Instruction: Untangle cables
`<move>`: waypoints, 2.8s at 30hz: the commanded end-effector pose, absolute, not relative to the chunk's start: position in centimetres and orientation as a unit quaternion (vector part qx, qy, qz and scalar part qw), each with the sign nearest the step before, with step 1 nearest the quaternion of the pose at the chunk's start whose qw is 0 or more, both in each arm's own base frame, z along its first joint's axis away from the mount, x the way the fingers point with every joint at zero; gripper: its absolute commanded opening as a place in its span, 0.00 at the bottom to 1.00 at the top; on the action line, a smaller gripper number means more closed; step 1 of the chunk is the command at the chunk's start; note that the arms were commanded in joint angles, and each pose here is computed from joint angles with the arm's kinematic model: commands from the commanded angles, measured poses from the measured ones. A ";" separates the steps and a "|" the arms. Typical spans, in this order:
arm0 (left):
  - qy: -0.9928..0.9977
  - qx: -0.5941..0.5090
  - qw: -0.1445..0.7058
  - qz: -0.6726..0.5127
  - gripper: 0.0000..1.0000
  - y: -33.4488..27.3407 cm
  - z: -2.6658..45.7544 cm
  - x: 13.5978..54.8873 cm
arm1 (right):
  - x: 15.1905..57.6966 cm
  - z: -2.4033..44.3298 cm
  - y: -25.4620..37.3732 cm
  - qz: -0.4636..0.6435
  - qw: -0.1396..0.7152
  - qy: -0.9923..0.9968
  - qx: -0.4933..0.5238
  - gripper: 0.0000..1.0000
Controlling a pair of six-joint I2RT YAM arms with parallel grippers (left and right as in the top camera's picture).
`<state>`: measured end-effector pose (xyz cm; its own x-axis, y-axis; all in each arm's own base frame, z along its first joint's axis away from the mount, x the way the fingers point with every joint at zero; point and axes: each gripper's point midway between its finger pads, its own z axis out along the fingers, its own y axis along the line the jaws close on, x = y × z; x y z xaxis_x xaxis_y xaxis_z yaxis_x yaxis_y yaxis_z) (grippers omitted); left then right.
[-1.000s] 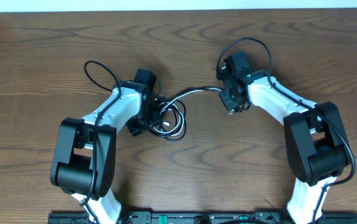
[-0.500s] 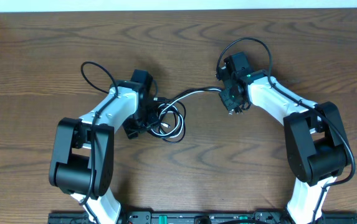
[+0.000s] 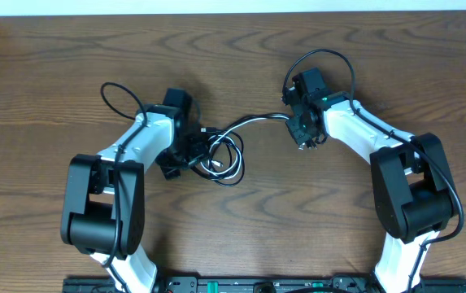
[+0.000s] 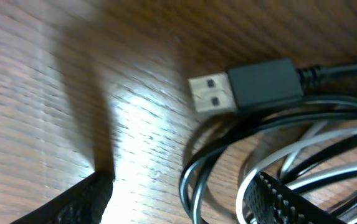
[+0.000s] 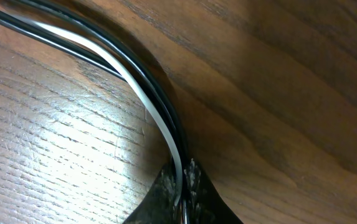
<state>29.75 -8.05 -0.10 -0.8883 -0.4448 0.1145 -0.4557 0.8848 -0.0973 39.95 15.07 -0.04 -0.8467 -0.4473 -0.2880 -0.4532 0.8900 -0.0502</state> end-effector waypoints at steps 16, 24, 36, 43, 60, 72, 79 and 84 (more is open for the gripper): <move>-0.976 0.214 0.033 -0.012 0.61 -7.0 -2.0 28.1 | 38.3 -3.2 14.4 0.004 0.107 0.967 -0.231 0.04; -0.977 0.213 0.030 -0.006 0.59 -7.2 -2.1 28.3 | 38.4 -3.3 14.5 0.005 0.108 0.967 -0.230 0.04; -0.977 0.213 0.026 -0.004 0.67 -7.3 -2.1 28.5 | 38.5 -3.3 14.5 0.006 0.110 0.967 -0.230 0.04; -0.978 0.202 0.049 -0.015 0.62 -7.0 -2.0 27.2 | 38.5 -3.3 14.6 0.008 0.110 0.968 -0.225 0.05; -0.961 0.160 0.003 -0.227 0.61 1.0 -2.6 25.2 | 38.5 -3.4 14.3 0.001 0.108 0.968 -0.225 0.04; -0.947 0.203 -0.025 -0.249 0.62 3.7 -2.3 26.3 | 38.5 -3.4 14.3 0.001 0.108 0.968 -0.225 0.04; -0.939 0.272 0.000 -0.212 0.62 5.5 -2.9 25.7 | 38.5 -3.4 14.6 0.005 0.109 0.968 -0.226 0.04; -0.929 0.303 0.004 -0.211 0.62 7.2 -2.9 25.4 | 38.4 -3.4 14.7 0.006 0.108 0.968 -0.228 0.04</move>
